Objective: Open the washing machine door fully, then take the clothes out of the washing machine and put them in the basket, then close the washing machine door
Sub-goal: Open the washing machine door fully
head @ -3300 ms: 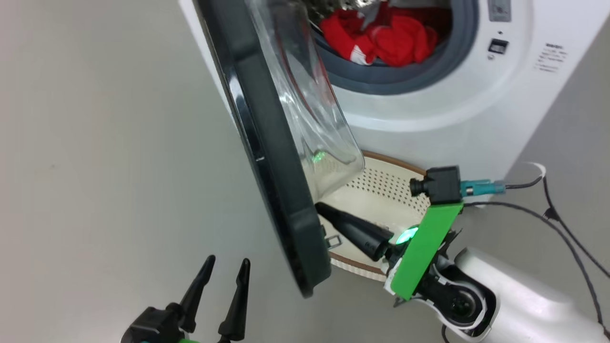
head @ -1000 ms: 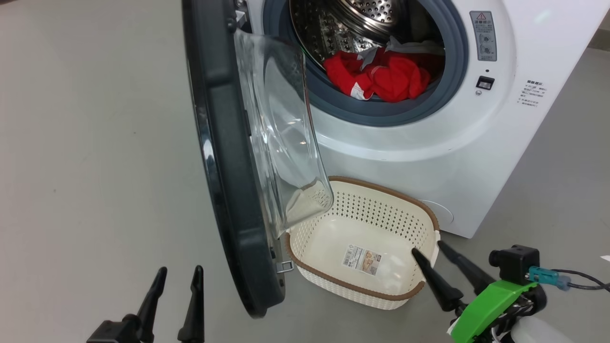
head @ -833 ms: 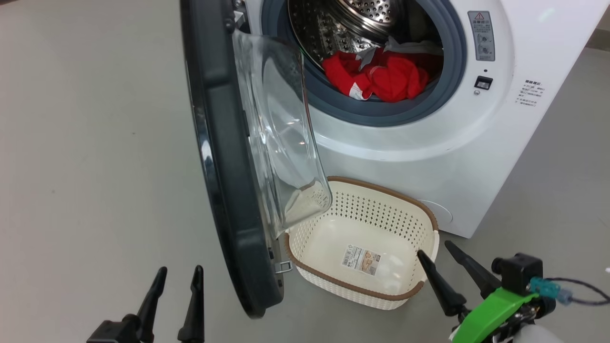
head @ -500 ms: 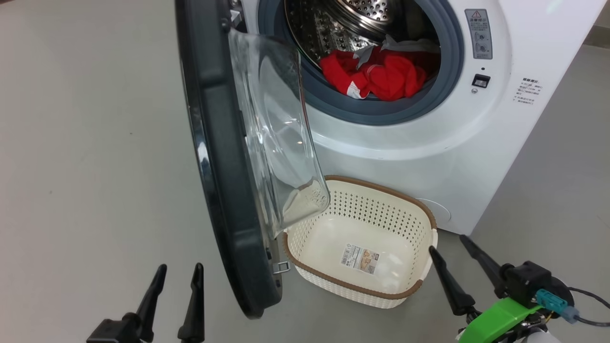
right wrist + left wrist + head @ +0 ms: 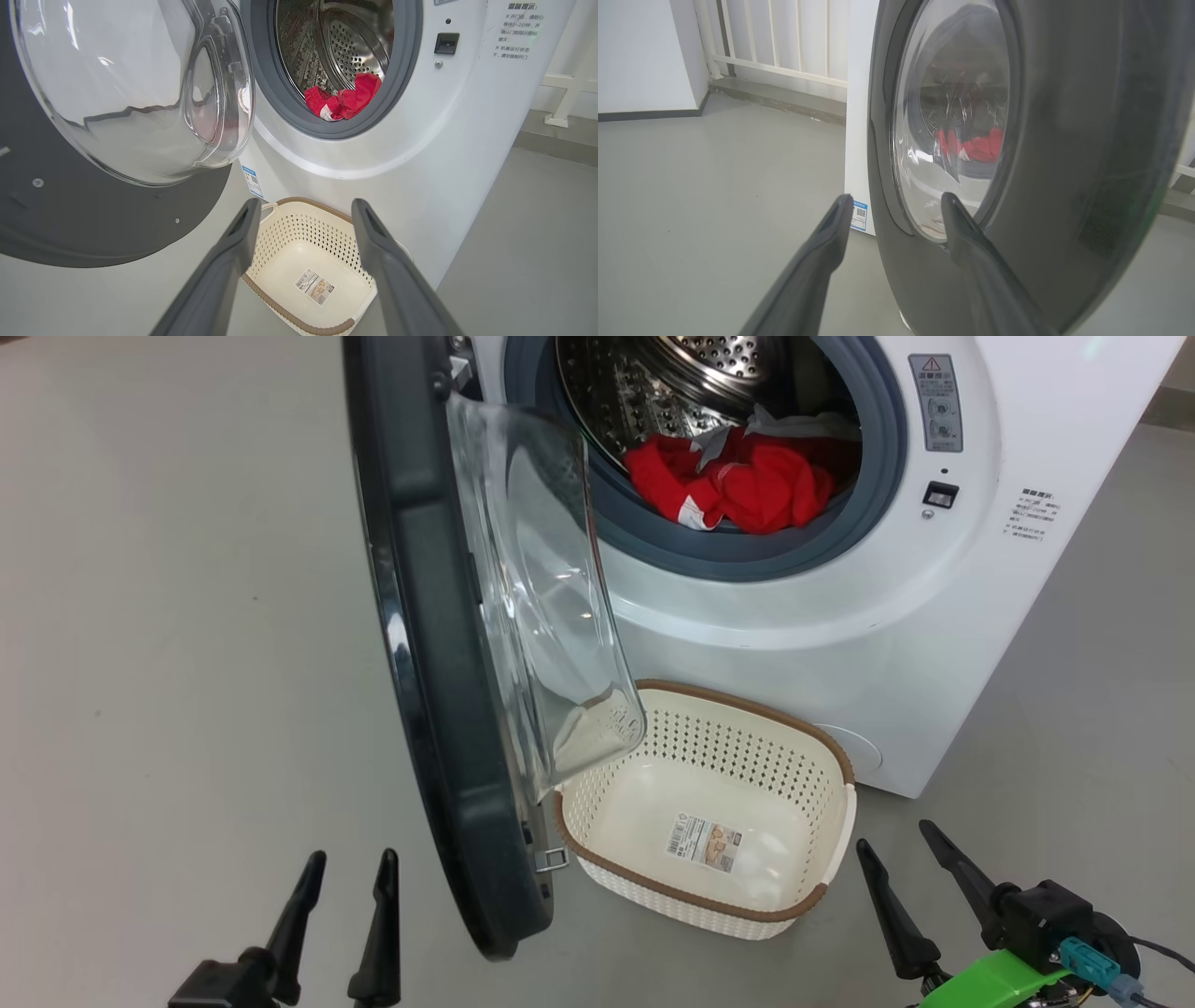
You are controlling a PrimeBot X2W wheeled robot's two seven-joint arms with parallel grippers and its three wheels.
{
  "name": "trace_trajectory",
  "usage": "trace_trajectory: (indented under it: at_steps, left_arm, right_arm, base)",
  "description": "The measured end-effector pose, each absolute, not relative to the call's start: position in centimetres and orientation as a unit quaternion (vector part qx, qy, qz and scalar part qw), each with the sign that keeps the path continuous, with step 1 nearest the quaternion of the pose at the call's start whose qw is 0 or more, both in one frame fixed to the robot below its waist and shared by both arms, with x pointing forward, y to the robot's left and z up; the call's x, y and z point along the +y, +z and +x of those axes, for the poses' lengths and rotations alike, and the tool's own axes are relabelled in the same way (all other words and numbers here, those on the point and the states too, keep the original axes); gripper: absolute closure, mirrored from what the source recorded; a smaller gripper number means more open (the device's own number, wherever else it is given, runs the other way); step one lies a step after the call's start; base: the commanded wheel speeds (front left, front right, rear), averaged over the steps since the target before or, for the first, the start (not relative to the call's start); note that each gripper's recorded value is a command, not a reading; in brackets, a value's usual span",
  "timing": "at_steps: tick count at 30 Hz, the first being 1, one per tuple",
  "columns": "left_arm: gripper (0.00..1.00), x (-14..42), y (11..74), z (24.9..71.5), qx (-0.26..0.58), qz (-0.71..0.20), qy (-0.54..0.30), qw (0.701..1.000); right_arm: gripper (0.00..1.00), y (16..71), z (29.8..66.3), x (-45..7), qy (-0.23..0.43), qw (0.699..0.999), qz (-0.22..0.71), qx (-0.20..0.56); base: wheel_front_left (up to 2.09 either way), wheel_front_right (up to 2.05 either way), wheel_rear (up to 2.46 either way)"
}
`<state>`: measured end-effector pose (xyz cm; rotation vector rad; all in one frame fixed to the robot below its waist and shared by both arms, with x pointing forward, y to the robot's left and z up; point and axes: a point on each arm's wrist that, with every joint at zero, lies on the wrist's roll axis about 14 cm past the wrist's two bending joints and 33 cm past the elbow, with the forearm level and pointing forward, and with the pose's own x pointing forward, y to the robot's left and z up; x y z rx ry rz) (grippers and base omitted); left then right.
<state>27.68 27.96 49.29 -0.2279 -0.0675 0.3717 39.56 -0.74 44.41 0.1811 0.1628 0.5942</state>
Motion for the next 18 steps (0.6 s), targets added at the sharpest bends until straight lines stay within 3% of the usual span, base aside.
trace_trajectory:
  at_steps: [6, 7, 8, 9, 18]
  left_arm:
    - [0.0, 28.0, 49.2, 27.7, -0.034, -0.119, 0.186, 0.975]
    - [0.56, 28.1, 49.3, 27.7, -0.035, -0.123, 0.189, 0.974]
    - [0.84, 28.3, 49.4, 27.7, -0.038, -0.125, 0.192, 0.973]
    - [1.0, 28.5, 49.7, 27.7, -0.043, -0.127, 0.196, 0.971]
    - [1.0, 30.5, 59.6, 28.3, -0.195, -0.101, 0.203, 0.954]
  right_arm:
    - [0.0, 44.3, 39.5, -0.8, 0.291, 0.949, 0.09, 0.081]
    - [0.0, 44.3, 39.5, -0.8, 0.291, 0.949, 0.09, 0.081]
    - [0.0, 44.4, 39.5, -0.8, 0.291, 0.949, 0.09, 0.081]
    - [0.0, 44.4, 39.5, -0.7, 0.291, 0.949, 0.09, 0.08]
    - [0.0, 44.4, 39.5, -0.7, 0.292, 0.949, 0.089, 0.079]
  base:
    - [0.0, 0.0, 0.0]
    - [0.0, 0.0, 0.0]
    - [0.0, 0.0, 0.0]
    - [0.0, 0.0, 0.0]
    - [0.0, 0.0, 0.0]
